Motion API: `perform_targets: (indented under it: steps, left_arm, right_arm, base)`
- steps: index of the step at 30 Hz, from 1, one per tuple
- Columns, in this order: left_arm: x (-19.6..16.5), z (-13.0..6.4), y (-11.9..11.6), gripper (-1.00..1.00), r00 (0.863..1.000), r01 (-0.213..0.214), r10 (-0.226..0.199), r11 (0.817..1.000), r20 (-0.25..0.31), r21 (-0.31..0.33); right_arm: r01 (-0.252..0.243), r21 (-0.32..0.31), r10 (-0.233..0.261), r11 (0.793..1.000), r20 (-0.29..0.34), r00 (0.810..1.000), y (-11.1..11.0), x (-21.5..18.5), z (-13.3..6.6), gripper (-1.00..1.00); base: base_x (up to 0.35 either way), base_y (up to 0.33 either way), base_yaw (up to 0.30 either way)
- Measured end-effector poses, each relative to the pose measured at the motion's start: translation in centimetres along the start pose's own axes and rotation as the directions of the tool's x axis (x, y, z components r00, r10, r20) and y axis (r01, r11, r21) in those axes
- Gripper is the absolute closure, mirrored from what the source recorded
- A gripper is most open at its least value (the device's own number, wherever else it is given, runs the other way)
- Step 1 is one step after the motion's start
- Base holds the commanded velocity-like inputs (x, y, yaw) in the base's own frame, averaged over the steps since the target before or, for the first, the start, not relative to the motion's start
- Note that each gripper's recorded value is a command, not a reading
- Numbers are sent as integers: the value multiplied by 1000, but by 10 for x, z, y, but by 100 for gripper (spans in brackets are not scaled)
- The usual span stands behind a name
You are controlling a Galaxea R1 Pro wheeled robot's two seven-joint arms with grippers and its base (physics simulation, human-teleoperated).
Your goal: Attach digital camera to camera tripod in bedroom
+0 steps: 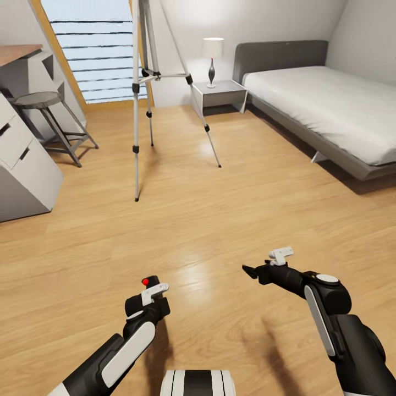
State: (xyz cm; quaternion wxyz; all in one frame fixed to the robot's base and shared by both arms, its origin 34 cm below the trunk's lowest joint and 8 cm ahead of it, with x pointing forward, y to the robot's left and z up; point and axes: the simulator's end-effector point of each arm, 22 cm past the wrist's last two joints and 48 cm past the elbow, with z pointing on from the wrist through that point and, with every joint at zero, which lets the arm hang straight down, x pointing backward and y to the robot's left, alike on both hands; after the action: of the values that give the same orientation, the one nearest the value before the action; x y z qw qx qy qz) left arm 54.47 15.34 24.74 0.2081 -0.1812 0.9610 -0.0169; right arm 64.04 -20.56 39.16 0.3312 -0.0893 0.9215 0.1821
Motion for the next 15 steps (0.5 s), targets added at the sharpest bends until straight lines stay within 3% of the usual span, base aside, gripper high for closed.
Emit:
perform_targets:
  steps: [9, 15]
  left_arm:
    - [-11, -11, -10, 100, 1000, -3, 2, 999, 26, 40]
    - [-18, -18, -20, 100, 999, -10, 6, 996, 40, 93]
  right_arm:
    - [34, -1, -34, 999, 61, 998, 7, -19, -13, -100]
    - [57, 34, -61, 998, 116, 991, 4, -36, -23, -100]
  base:
    - [0, 0, 0]
    - [0, 0, 0]
